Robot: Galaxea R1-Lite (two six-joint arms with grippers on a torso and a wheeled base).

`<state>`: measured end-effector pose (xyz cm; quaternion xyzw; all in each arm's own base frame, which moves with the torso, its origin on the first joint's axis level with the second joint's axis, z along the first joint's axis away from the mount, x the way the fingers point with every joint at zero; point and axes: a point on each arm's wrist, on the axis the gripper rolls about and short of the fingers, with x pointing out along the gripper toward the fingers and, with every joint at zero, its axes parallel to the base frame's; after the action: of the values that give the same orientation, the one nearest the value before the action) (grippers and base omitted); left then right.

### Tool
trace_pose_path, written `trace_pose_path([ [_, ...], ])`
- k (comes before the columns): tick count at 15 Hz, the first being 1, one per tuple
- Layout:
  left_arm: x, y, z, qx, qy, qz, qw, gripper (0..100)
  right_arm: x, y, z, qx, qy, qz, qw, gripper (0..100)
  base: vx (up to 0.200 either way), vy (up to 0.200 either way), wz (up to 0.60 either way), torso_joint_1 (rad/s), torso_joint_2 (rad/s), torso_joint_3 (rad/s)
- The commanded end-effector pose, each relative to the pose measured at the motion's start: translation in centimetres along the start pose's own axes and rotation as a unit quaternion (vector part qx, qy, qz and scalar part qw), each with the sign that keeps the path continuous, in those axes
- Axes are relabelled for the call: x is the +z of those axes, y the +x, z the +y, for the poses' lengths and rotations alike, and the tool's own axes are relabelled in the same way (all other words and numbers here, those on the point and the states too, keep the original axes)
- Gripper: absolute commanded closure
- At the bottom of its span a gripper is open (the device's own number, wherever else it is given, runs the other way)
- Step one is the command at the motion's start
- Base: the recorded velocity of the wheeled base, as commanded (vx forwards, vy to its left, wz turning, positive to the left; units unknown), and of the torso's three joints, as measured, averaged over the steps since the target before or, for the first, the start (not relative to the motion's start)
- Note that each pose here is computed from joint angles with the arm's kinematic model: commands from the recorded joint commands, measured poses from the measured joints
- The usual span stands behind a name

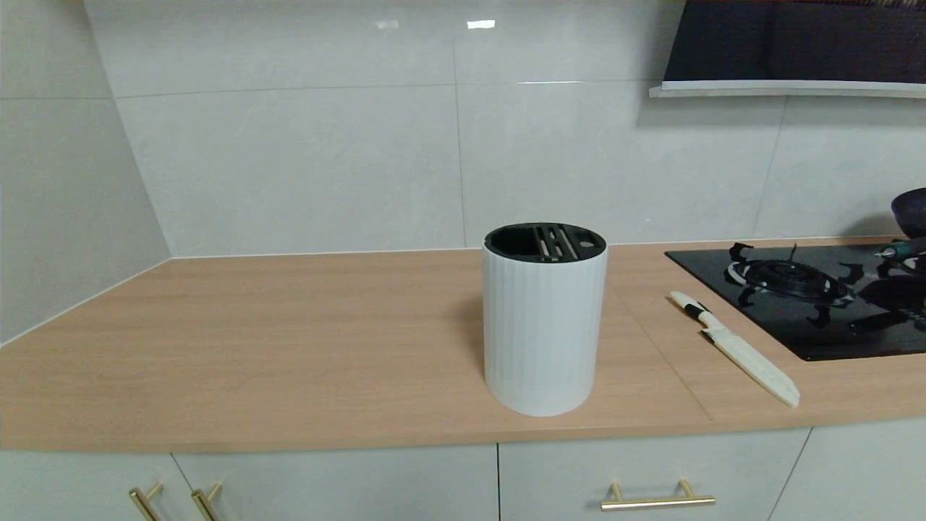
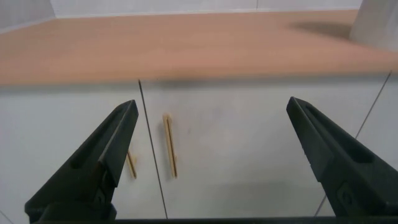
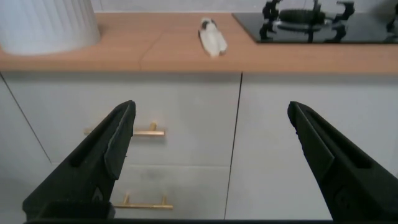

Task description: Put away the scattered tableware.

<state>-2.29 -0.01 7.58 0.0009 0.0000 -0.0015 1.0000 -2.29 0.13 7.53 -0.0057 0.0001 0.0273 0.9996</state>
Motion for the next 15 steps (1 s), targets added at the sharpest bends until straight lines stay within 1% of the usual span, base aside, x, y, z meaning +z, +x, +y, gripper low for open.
trace_pose_path([
  [1,-0.01,0.00,0.00,0.000,0.000,0.000,1.0000,0,0.00,0.01,0.00,0.001,0.000,0.001,1.000,0,0.000,0.000,0.00,0.217,-0.50,-0.281],
  [9,-0.01,0.00,0.00,0.000,0.000,0.000,1.0000,0,0.00,0.01,0.00,0.000,0.000,0.001,1.000,0,0.000,0.000,0.00,0.237,-0.52,-0.279],
  [15,-0.01,0.00,0.00,0.000,0.000,0.000,1.0000,0,0.00,0.01,0.00,0.000,0.000,0.001,1.000,0,0.000,0.000,0.00,0.265,-0.58,-0.304],
])
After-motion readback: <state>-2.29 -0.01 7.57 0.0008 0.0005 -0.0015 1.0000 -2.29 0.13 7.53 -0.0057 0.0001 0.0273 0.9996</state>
